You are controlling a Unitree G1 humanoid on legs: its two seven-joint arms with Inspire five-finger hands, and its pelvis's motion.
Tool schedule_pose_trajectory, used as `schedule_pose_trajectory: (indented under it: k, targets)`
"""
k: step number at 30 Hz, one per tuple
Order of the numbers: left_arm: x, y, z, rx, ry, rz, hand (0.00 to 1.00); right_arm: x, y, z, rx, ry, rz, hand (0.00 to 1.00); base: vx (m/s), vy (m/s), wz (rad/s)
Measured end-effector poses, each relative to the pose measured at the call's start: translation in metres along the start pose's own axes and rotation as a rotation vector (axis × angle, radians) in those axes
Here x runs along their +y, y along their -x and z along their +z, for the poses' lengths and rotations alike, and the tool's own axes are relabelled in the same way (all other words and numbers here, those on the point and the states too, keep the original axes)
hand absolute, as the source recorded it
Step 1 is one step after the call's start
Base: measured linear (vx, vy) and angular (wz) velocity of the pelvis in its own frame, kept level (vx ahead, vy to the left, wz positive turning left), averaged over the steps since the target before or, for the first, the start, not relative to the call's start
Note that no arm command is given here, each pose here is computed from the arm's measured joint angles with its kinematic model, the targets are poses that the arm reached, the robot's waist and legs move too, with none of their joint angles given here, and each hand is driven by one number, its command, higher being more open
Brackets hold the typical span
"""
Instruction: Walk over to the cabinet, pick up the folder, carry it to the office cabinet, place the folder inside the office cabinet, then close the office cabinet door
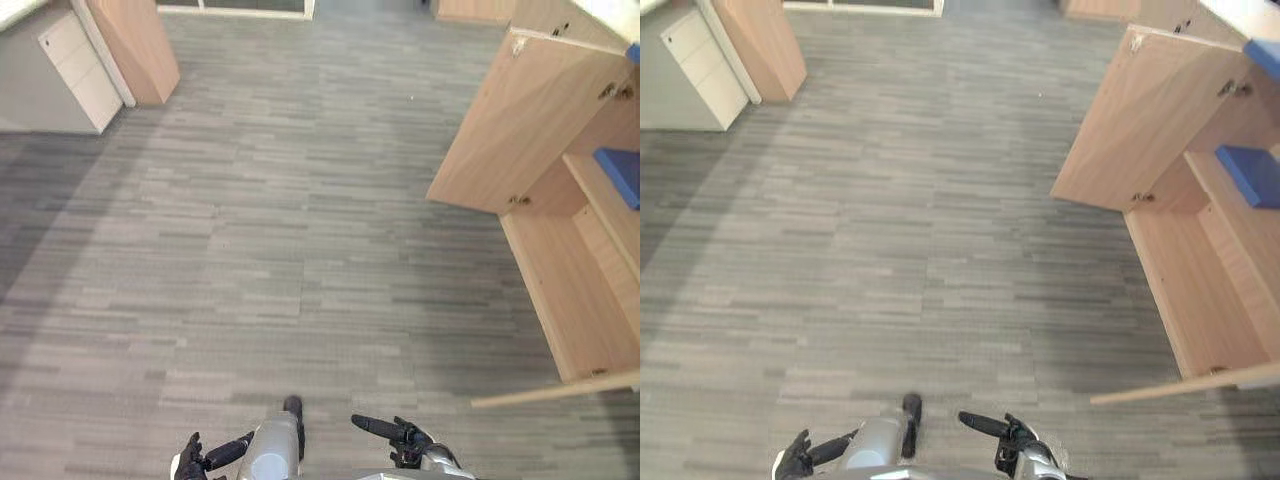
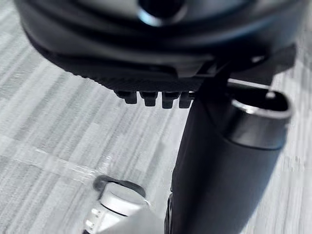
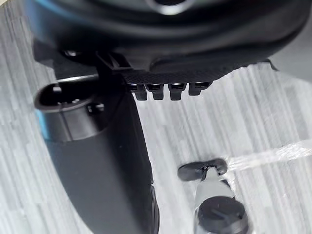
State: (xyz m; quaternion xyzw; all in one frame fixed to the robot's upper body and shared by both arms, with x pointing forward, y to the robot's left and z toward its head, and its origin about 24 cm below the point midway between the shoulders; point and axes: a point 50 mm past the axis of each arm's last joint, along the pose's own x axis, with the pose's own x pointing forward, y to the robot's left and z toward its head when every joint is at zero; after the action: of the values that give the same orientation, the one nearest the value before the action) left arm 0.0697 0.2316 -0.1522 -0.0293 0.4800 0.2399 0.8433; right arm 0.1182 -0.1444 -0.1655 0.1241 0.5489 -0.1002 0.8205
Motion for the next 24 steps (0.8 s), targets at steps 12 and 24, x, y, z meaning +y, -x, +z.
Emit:
schedule_pose_trajectory:
  k: [12,24]
  targets:
    - [-0.011,-0.002,0.004,-0.002,-0.097,-0.097,1.0,0.009,0.0,0.037,-0.136,0.113,0.036,1.0,0.3,0.097,0.07]
    - [-0.002,0.001,-0.013,0.068,0.022,-0.03,1.0,0.003,0.001,0.016,-0.09,-0.022,0.01,1.0,0.28,-0.202,-0.31]
